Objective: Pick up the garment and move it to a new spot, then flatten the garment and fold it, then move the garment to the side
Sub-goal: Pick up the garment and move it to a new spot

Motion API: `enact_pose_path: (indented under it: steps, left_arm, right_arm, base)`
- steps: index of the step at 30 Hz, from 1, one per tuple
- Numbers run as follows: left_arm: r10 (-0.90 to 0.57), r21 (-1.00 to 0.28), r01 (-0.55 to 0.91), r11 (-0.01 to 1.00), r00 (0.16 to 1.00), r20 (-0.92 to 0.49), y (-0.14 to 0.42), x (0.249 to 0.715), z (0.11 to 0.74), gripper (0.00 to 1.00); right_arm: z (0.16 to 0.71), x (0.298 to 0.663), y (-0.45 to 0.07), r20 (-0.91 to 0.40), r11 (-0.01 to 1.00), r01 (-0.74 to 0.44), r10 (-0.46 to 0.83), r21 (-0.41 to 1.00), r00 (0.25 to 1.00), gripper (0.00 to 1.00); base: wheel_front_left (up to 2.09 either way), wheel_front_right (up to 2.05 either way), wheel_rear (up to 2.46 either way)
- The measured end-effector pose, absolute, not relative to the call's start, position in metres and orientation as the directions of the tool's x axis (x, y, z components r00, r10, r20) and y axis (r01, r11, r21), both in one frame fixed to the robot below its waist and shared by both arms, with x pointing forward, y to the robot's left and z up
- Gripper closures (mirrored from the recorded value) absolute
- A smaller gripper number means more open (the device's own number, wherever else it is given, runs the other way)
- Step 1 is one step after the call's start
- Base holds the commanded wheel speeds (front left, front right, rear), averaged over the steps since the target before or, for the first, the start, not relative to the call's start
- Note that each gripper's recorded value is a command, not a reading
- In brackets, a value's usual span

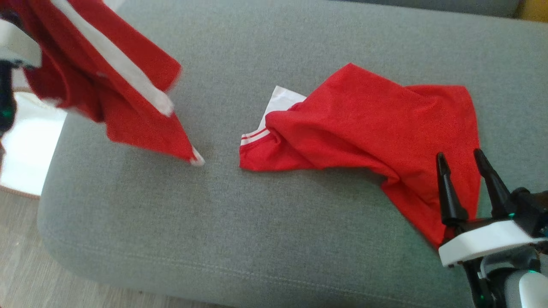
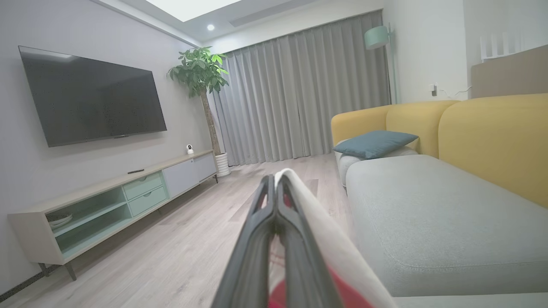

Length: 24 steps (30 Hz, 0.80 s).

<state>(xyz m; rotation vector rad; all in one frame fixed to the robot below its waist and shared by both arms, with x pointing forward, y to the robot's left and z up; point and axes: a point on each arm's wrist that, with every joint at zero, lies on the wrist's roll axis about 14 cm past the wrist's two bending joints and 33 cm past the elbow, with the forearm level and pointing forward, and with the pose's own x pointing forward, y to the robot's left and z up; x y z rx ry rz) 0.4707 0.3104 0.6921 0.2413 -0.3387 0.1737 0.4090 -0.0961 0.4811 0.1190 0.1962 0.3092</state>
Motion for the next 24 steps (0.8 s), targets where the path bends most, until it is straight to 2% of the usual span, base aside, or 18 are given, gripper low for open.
enact_pose_path:
  steps: [3, 7, 10, 13, 19, 20, 21, 22, 24]
  left_arm:
    - [0.145, 0.210, -0.226, 0.951, 0.929, 0.341, 0.320, 0.484, 0.687, 1.00]
    - [0.154, 0.197, -0.204, 0.959, 0.958, 0.242, 0.322, 0.503, 0.647, 1.00]
    - [0.155, 0.124, -0.158, 0.980, 0.987, 0.035, 0.310, 0.513, 0.563, 1.00]
    - [0.166, 0.085, -0.156, 0.984, 0.978, -0.123, 0.307, 0.505, 0.498, 1.00]
    - [0.199, 0.005, -0.209, 0.978, 0.923, -0.329, 0.308, 0.483, 0.414, 1.00]
    - [0.198, 0.000, -0.211, 0.977, 0.917, -0.345, 0.307, 0.481, 0.407, 0.89]
    - [0.196, -0.002, -0.211, 0.978, 0.914, -0.354, 0.305, 0.479, 0.402, 0.22]
    - [0.194, -0.002, -0.208, 0.978, 0.914, -0.358, 0.303, 0.478, 0.399, 0.00]
    - [0.189, -0.004, -0.204, 0.979, 0.916, -0.354, 0.299, 0.477, 0.400, 0.00]
  right_arm:
    - [0.474, 0.413, -0.096, -0.198, 0.946, -0.292, 0.317, 0.144, 0.928, 0.00]
    - [0.469, 0.422, -0.096, -0.213, 0.944, -0.301, 0.325, 0.135, 0.922, 0.00]
    - [0.465, 0.434, -0.095, -0.215, 0.942, -0.308, 0.331, 0.134, 0.919, 0.00]
    - [0.458, 0.440, -0.093, -0.227, 0.940, -0.311, 0.336, 0.139, 0.914, 0.00]
    - [0.451, 0.448, -0.098, -0.239, 0.944, -0.301, 0.325, 0.134, 0.915, 0.00]
    - [0.450, 0.448, -0.100, -0.242, 0.946, -0.296, 0.320, 0.133, 0.916, 0.00]
    - [0.450, 0.447, -0.103, -0.242, 0.948, -0.290, 0.314, 0.132, 0.918, 0.00]
    - [0.451, 0.447, -0.104, -0.237, 0.949, -0.285, 0.309, 0.131, 0.921, 0.00]
    - [0.454, 0.446, -0.107, -0.227, 0.952, -0.280, 0.302, 0.128, 0.926, 0.00]
  base:
    - [0.00, 0.00, 0.00]
    - [0.00, 0.00, 0.00]
    - [0.00, 0.00, 0.00]
    - [0.00, 0.00, 0.00]
    - [0.00, 0.00, 0.00]
    - [0.00, 0.00, 0.00]
    - [0.00, 0.00, 0.00]
    - [0.00, 0.00, 0.00]
    - [0.00, 0.00, 0.00]
